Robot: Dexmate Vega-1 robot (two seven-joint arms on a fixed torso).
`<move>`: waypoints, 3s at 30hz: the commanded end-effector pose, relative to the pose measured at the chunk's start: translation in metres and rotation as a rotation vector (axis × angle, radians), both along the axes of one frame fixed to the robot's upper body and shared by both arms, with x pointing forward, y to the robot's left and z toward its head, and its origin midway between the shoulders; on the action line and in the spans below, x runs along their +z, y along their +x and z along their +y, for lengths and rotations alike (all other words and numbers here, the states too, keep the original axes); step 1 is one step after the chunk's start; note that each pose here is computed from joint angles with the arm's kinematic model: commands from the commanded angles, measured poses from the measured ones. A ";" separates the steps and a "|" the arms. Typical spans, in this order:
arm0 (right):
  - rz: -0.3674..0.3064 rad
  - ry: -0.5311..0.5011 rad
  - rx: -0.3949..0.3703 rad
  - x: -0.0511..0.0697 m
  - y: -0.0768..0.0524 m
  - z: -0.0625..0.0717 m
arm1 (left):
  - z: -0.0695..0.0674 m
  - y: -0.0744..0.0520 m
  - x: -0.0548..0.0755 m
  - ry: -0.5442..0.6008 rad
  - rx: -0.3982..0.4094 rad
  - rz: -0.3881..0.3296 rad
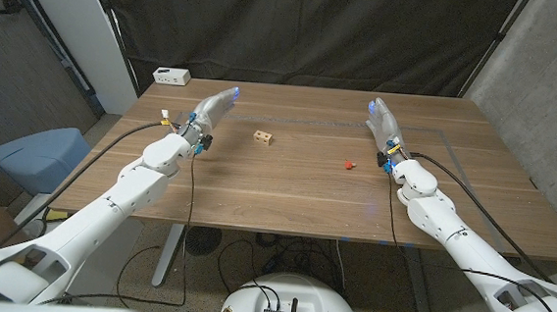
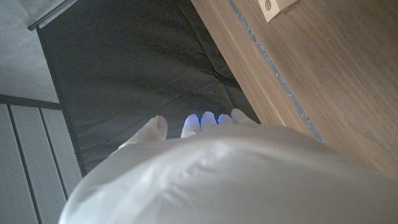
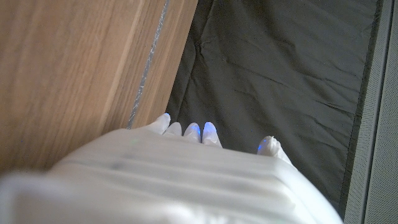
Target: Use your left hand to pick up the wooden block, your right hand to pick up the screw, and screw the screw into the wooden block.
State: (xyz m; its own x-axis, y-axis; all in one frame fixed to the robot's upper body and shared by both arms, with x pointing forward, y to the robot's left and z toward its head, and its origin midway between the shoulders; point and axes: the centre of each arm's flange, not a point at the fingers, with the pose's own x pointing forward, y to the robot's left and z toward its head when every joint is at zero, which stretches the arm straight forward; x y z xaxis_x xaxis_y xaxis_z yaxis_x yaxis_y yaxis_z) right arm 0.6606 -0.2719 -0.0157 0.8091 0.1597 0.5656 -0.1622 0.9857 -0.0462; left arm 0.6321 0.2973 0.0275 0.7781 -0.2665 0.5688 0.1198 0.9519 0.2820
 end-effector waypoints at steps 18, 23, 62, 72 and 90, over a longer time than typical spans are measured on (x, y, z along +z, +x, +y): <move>-0.001 0.002 -0.040 -0.003 0.000 -0.017 | -0.007 -0.015 0.052 0.425 0.164 -0.047; -0.006 0.025 -0.043 -0.007 0.000 -0.018 | -0.010 -0.018 0.060 0.488 0.203 -0.077; -0.019 0.079 -0.051 -0.020 0.006 -0.030 | -0.046 -0.025 0.096 1.100 0.430 -0.177; -0.022 0.067 -0.058 -0.018 0.006 -0.032 | -0.069 -0.024 0.100 1.267 0.452 -0.188; -0.013 0.082 -0.068 -0.027 0.005 -0.029 | -0.095 -0.030 0.104 1.480 0.594 -0.181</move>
